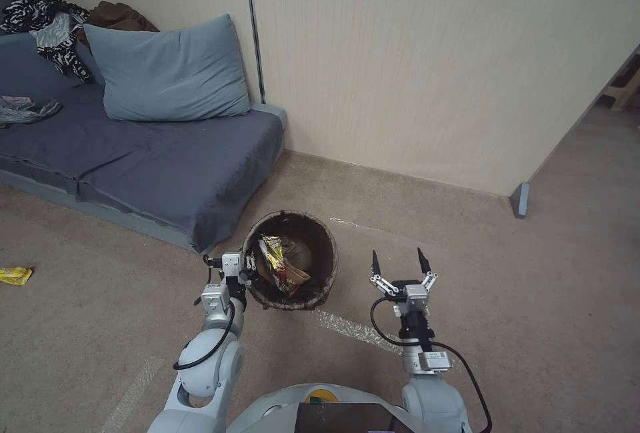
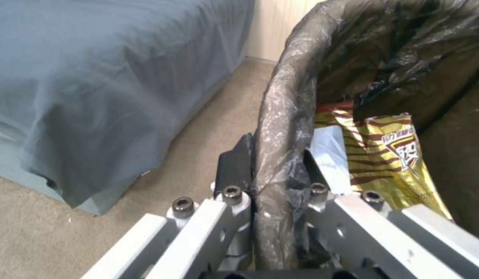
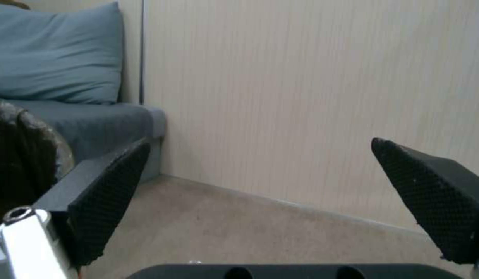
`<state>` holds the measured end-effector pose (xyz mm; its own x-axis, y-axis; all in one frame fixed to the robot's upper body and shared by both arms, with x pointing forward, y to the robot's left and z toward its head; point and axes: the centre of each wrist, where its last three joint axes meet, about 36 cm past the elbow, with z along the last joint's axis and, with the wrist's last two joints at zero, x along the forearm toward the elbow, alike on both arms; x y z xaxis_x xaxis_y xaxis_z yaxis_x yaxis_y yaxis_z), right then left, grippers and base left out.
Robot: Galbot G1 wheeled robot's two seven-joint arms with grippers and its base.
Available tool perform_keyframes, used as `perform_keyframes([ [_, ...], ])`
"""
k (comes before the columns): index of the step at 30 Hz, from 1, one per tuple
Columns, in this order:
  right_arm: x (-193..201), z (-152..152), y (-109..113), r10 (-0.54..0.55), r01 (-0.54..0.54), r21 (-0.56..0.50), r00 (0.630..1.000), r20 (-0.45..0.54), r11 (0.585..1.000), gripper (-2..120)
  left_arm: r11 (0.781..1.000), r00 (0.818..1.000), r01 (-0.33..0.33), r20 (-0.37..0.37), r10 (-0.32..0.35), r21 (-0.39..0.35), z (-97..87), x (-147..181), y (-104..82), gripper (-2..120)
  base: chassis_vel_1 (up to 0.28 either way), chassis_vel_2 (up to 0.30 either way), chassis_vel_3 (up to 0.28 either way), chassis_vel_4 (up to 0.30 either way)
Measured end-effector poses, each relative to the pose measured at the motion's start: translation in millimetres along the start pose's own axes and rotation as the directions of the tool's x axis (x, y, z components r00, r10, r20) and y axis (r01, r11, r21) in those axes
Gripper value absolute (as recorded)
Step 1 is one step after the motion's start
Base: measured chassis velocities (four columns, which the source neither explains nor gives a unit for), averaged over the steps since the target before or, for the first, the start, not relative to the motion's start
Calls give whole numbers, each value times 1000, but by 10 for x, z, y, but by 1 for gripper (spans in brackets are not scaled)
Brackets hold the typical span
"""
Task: Pick up the trash bin, then pick up the garbage from the floor and place it into the trash bin.
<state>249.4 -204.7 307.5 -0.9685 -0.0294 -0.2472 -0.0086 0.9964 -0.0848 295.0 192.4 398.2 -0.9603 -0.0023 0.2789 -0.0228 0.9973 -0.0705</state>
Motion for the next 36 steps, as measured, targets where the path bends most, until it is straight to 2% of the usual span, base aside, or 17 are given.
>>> perform_keyframes([
  [16,-99,23,-25,1,-1,-2,1000,12,1000,100,1000,1000,-6,-2,6,6,-8,14,-17,6,8,10,8,8],
  [27,-190,-3,71,24,-24,-37,1000,10,999,100,1000,1000,-7,-15,7,7,-11,35,-20,6,83,91,79,81],
  [36,-203,10,59,18,-18,-25,1000,17,1000,100,1000,1000,-6,-17,6,9,-13,36,-17,6,119,127,112,113],
])
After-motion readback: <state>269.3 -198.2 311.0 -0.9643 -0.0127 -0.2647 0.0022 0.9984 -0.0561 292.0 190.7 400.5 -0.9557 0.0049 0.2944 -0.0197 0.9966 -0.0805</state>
